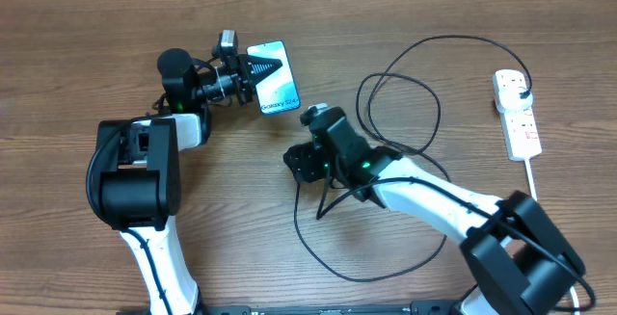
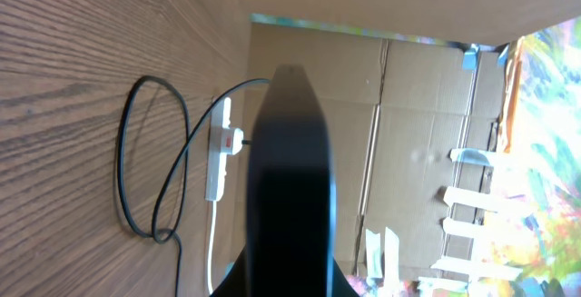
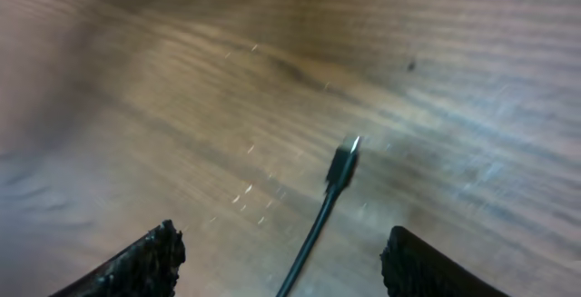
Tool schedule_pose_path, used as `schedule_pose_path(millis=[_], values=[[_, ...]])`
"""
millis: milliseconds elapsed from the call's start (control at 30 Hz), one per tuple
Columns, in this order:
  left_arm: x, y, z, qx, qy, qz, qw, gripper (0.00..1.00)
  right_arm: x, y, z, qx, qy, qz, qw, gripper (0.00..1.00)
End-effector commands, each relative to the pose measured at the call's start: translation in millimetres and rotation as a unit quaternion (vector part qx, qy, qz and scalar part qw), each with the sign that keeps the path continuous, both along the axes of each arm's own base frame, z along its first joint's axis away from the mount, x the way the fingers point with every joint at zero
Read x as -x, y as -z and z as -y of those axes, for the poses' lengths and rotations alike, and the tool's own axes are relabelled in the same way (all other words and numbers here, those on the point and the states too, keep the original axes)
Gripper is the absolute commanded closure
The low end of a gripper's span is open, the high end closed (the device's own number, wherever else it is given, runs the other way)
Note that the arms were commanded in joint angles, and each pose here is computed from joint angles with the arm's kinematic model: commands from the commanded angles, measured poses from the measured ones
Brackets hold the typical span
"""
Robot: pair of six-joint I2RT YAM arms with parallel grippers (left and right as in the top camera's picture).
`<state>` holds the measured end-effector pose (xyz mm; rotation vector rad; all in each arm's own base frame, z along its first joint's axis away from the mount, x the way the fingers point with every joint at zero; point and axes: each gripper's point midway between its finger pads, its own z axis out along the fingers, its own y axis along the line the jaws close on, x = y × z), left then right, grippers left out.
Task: Plug charger to phone and switch on socket
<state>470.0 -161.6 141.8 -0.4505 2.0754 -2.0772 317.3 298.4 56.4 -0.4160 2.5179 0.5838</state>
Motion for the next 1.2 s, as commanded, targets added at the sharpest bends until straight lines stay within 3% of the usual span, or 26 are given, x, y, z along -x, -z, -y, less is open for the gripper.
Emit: schedule_pose_path(millis=[0,367,600,867,1167], values=[[0,-6,4,-0.004,0.015,0.027,1.0,0.95,-15,20,8,0.054,0.029,0.028,0.998,0.32],[2,-6,5,-0.004,0.021,0.028,0.999,0.95,-21,53,-2,0.072,0.021,0.016,0.997,0.44],[1,-6,5,-0.004,0.021,0.028,0.999,0.95,-18,57,-6,0.075,0.015,0.012,0.997,0.57],[2,-6,5,-0.004,0.021,0.028,0.999,0.96,-12,69,-11,0.103,0.007,0.024,0.994,0.61],[2,-6,5,-0.004,0.023,0.028,0.999,0.96,-13,76,-10,0.122,0.005,0.009,0.992,0.79]])
